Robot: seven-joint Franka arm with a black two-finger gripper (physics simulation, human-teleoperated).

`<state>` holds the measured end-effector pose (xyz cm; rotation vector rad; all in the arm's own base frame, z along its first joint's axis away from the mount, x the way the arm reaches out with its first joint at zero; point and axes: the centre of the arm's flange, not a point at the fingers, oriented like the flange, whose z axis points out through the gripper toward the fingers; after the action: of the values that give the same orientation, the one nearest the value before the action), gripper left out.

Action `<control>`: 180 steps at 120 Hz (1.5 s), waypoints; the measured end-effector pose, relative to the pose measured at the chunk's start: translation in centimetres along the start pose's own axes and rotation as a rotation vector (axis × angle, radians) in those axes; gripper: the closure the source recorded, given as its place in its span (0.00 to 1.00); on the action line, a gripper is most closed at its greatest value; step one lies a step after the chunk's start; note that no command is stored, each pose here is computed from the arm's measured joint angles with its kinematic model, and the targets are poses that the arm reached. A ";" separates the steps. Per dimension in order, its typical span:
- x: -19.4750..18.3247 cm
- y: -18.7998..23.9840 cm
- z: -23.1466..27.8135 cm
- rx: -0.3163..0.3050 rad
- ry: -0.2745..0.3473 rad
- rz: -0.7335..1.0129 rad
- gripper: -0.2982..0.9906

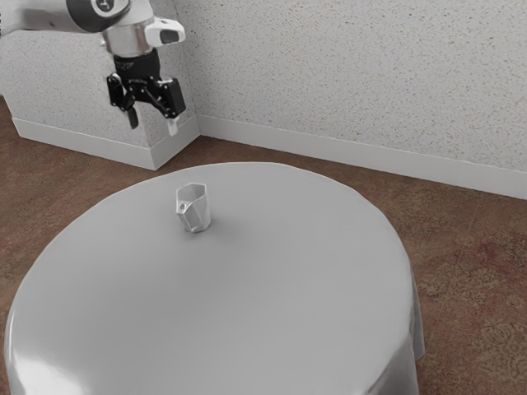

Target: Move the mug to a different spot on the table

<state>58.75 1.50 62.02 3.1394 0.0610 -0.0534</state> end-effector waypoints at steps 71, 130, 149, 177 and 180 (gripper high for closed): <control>-6.8 -4.8 9.3 -0.029 -0.051 -0.087 0.23; -1.6 -7.1 20.3 -0.014 0.020 -0.133 0.23; 1.0 -6.8 21.7 -0.007 0.045 -0.091 0.23; 3.4 -6.7 25.3 -0.008 0.021 -0.054 0.23; 3.7 -6.7 25.2 -0.007 0.025 -0.049 0.23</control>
<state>61.32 8.33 36.69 3.1322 0.1385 -0.0140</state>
